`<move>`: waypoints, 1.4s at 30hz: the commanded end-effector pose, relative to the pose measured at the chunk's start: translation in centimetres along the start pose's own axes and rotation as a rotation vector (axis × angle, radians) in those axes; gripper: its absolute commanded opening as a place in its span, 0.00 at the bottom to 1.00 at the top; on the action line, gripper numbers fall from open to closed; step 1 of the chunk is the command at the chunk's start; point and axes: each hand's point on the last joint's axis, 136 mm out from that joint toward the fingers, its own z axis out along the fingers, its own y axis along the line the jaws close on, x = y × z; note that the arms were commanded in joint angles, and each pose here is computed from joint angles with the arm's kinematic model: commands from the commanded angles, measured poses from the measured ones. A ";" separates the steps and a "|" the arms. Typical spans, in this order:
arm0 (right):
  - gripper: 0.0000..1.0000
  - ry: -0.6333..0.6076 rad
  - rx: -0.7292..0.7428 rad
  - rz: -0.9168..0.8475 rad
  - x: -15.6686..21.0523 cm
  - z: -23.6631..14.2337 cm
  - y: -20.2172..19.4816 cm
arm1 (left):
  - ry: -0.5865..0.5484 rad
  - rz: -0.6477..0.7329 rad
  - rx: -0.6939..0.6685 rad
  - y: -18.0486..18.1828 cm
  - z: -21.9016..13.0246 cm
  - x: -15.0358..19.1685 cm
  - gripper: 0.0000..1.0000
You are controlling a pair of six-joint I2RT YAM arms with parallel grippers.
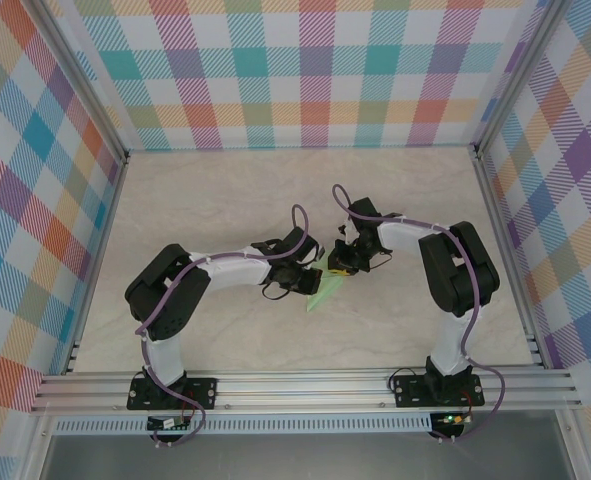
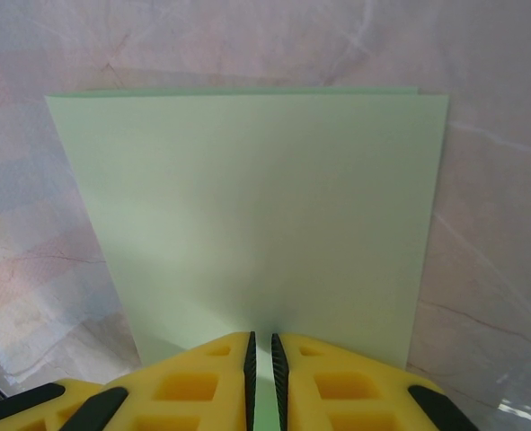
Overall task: Fold a paper plane with a square sheet of paper (pick it up from the middle)
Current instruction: Third fold the triangle at the center of the table.
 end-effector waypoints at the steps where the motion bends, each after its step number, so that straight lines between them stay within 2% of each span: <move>1: 0.17 0.038 0.082 0.020 0.9 0.9 -2.1 | 0.014 -0.037 -0.047 1.5 0.2 0.1 0.01; 13: 0.17 0.040 0.087 0.022 1.0 1.0 -2.3 | 0.048 -0.067 -0.023 1.3 0.7 0.8 0.03; 18: 0.19 0.013 0.063 0.016 0.4 0.1 -1.1 | 0.068 -0.082 -0.028 1.7 1.1 1.6 0.03; 23: 0.22 -0.102 0.012 0.006 -1.0 -3.3 1.1 | 0.072 -0.081 -0.021 1.6 1.2 1.8 0.03; 26: 0.23 -0.183 0.003 0.036 -0.9 -5.4 1.1 | 0.077 -0.078 -0.017 1.5 1.2 1.9 0.03; 30: 0.18 -0.233 -0.075 0.057 1.1 -6.8 1.5 | 0.073 -0.077 0.006 1.1 1.2 1.7 0.03; 33: 0.13 -0.213 -0.213 0.073 3.6 -6.5 2.7 | 0.071 -0.075 0.015 0.8 1.2 1.5 0.03; 36: 0.12 -0.192 -0.296 0.082 6.1 -5.7 3.6 | 0.071 -0.074 0.024 0.7 1.3 1.4 0.03; 42: 0.12 -0.120 -0.302 0.065 9.4 -3.3 5.3 | 0.078 -0.078 0.036 0.6 1.5 1.6 0.03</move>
